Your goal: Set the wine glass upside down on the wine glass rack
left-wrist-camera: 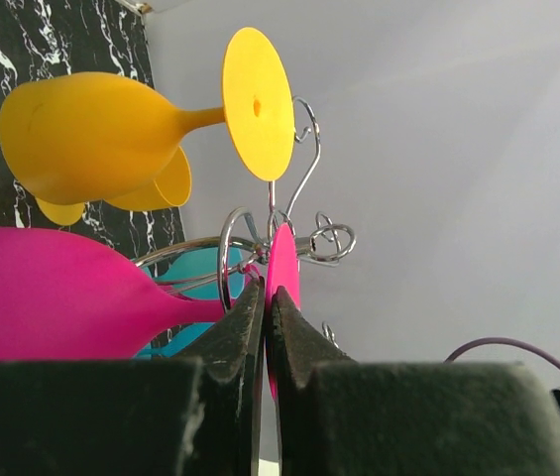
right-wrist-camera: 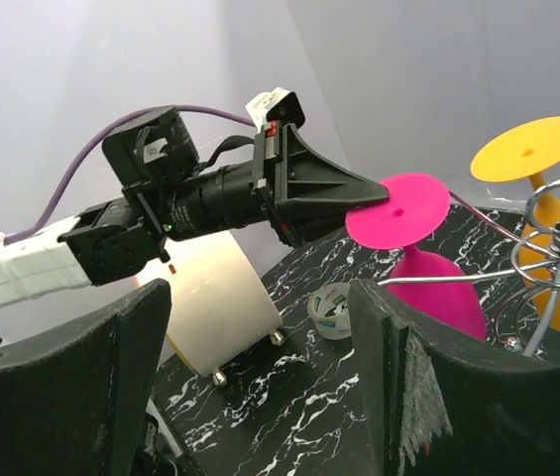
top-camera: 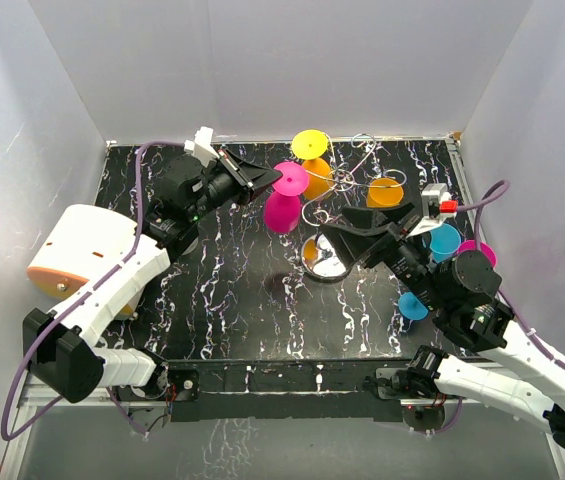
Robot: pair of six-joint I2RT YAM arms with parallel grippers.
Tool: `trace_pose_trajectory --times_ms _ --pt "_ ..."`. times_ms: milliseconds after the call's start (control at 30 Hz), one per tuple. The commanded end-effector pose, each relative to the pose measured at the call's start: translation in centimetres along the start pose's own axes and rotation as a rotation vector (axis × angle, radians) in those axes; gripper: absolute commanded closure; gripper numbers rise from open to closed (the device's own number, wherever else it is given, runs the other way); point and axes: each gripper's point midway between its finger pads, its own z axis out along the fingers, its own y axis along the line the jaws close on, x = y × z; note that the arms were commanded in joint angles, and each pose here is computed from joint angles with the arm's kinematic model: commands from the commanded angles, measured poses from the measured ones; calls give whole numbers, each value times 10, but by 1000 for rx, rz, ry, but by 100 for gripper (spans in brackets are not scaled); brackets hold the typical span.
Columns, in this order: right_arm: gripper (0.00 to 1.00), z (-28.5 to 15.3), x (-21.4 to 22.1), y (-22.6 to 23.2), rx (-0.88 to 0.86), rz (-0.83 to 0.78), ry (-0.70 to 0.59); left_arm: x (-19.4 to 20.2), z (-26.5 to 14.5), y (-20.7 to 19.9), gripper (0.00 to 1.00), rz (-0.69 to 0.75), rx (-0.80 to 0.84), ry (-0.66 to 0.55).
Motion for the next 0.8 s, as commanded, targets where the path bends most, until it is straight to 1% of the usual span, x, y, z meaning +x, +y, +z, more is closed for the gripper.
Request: trace_pose_trajectory --times_ms 0,33,133,267,300,400,533,767 --pt "30 -1 -27 -1 43 44 -77 2 -12 -22 100 10 80 16" --pt "29 -1 -29 -3 55 49 -86 3 -12 -21 100 9 78 18" --pt "29 -4 -31 -8 82 61 -103 5 -12 -19 94 11 70 29" --pt "29 -9 -37 -14 118 97 -129 9 -14 -18 82 21 65 52" --pt "29 -11 -40 -13 117 108 -134 10 -16 -17 77 23 65 59" --pt "29 -16 -48 -11 111 128 -154 15 -18 -18 69 26 70 82" --pt "28 -21 -51 -14 127 148 -165 18 -23 -16 63 30 63 90" --pt "28 -26 -43 -24 189 176 -136 18 -37 -14 54 66 33 80"
